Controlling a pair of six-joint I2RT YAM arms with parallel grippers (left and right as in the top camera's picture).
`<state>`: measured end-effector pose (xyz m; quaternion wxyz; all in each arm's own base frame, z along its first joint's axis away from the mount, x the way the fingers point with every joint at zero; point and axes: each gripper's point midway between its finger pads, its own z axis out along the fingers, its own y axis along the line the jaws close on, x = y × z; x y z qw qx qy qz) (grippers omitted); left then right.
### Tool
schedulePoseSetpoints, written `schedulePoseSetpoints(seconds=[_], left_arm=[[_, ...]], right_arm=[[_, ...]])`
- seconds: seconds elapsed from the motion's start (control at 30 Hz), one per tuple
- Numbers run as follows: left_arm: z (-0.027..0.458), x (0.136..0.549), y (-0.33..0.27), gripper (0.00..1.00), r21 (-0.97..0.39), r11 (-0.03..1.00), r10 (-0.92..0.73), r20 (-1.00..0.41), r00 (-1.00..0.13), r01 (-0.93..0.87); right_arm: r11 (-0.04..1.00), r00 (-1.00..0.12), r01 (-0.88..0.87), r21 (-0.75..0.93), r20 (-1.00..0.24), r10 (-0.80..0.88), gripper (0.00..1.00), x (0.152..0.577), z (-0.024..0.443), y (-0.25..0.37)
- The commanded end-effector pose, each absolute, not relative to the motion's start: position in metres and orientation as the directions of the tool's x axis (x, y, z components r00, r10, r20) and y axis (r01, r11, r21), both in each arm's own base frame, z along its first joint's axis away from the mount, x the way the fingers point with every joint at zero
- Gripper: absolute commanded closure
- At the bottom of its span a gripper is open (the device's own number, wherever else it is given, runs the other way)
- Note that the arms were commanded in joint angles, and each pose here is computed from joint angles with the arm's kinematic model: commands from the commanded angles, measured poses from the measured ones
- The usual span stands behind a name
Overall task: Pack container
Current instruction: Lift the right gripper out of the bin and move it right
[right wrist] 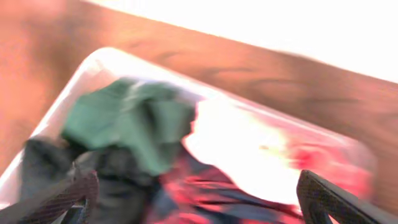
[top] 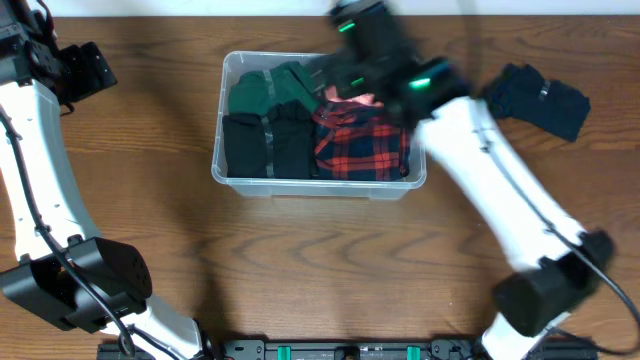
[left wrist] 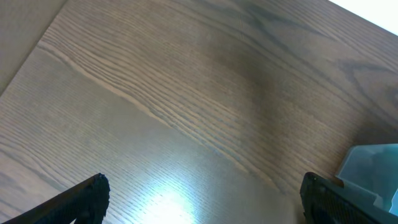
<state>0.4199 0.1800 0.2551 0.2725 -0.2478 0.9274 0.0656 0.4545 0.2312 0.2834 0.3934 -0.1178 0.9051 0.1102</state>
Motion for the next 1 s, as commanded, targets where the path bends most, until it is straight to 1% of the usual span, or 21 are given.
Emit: schedulePoseSetpoints(seconds=[0.0,0.13,0.2,0.33,0.43,0.63,0.77,0.9,0.97], left_arm=[[0.253,0.421,0.181,0.02,-0.016,0.864,-0.433,-0.535,-0.725,-0.504],[0.253,0.421,0.181,0.02,-0.016,0.864,-0.433,-0.535,-0.725,-0.504],[0.253,0.421,0.181,0.02,-0.016,0.864,-0.433,-0.535,-0.725,-0.504],[0.253,0.421,0.181,0.02,-0.017,0.864,-0.433,-0.535,-0.725,-0.503],[0.253,0.421,0.181,0.02,-0.017,0.864,-0.433,-0.535,-0.725,-0.503],[0.253,0.421,0.181,0.02,-0.017,0.864,-0.433,-0.535,-0.725,-0.503],[0.253,0.421,0.181,0.02,-0.017,0.864,-0.433,-0.535,-0.725,-0.503],[0.253,0.421,0.181,0.02,-0.017,0.864,-0.433,-0.535,-0.725,-0.503],[0.253,0.421,0.181,0.02,-0.016,0.864,-0.433,-0.535,-0.725,-0.504]], right_arm=[[0.978,-0.688,-0.183,0.095,-0.723,-0.059,0.01,0.466,0.288,0.173],[0.997,-0.752,-0.001,0.077,-0.657,0.050,0.01,0.474,0.271,0.085],[0.993,-0.763,0.091,0.081,-0.635,0.122,0.01,0.475,0.266,0.040],[0.965,-0.741,0.224,0.139,-0.618,0.261,0.01,0.476,0.263,-0.036],[0.942,-0.713,0.286,0.173,-0.618,0.330,0.01,0.475,0.260,-0.090],[0.910,-0.676,0.315,0.268,-0.610,0.413,0.01,0.468,0.244,-0.173],[0.912,-0.687,0.265,0.312,-0.602,0.406,0.01,0.466,0.222,-0.205],[0.921,-0.712,0.170,0.351,-0.602,0.361,0.01,0.472,0.192,-0.219],[0.918,-0.723,0.161,0.361,-0.591,0.359,0.01,0.476,0.172,-0.226]])
